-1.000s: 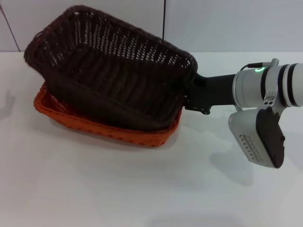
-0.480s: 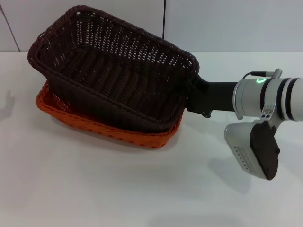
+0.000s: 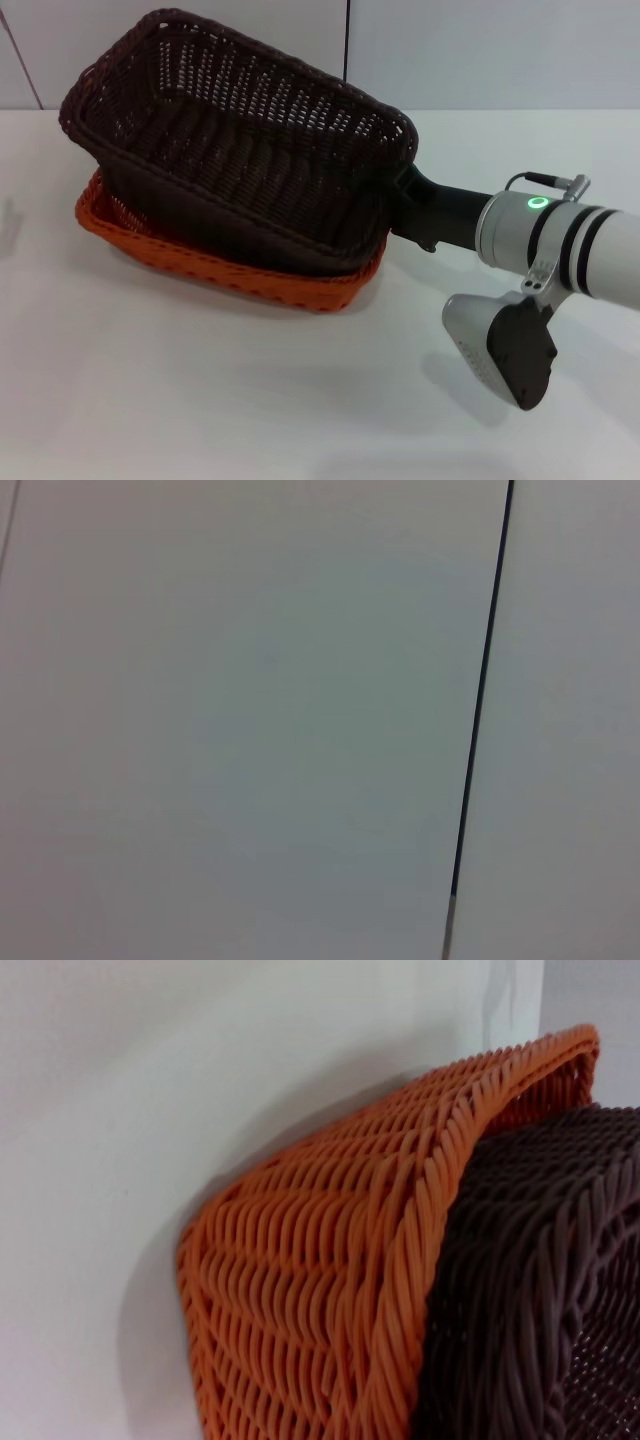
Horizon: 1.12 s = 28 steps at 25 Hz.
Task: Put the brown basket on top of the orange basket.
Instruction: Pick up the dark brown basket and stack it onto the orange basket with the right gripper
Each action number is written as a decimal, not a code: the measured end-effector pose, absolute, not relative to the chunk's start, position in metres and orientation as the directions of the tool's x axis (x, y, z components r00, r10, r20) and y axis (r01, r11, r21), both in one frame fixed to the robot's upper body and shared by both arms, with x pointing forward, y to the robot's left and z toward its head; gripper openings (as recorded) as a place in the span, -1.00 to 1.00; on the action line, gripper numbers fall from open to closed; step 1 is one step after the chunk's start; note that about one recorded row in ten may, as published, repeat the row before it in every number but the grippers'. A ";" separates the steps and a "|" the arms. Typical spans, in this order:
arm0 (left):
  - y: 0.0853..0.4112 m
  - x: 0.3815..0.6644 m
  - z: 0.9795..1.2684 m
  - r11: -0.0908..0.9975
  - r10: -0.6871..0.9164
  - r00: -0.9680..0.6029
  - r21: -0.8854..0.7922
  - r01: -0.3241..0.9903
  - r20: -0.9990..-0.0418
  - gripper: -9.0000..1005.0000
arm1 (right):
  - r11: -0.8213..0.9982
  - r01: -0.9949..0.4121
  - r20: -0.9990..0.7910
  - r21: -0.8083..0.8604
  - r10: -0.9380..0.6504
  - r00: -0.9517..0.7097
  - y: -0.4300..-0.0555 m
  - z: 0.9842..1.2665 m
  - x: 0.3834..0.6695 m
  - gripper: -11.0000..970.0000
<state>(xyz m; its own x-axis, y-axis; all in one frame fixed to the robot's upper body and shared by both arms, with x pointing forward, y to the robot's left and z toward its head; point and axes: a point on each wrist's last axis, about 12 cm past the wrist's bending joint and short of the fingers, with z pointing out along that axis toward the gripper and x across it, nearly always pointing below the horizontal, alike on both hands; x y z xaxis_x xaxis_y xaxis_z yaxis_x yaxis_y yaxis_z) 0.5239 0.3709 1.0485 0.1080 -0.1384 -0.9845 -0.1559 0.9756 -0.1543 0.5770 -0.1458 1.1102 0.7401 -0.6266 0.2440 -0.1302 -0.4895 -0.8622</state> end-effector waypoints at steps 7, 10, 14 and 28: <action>0.375 0.515 1.046 0.977 -0.117 0.124 -0.136 -0.162 -0.985 0.60 | -0.505 -0.103 0.303 -0.857 -0.655 0.692 -0.142 1.094 0.560 0.16; 0.376 0.512 1.045 0.977 -0.114 0.122 -0.133 -0.164 -0.986 0.60 | -0.506 -0.095 0.312 -0.857 -0.656 0.688 -0.139 1.090 0.554 0.27; 0.376 0.512 1.043 0.978 -0.111 0.114 -0.129 -0.165 -0.987 0.60 | -0.494 -0.075 0.315 -0.867 -0.657 0.686 -0.134 1.096 0.552 0.40; 0.381 0.511 1.039 0.973 -0.123 0.085 -0.137 -0.185 -0.989 0.60 | -0.454 0.025 0.350 -0.891 -0.650 0.674 -0.124 1.130 0.553 0.40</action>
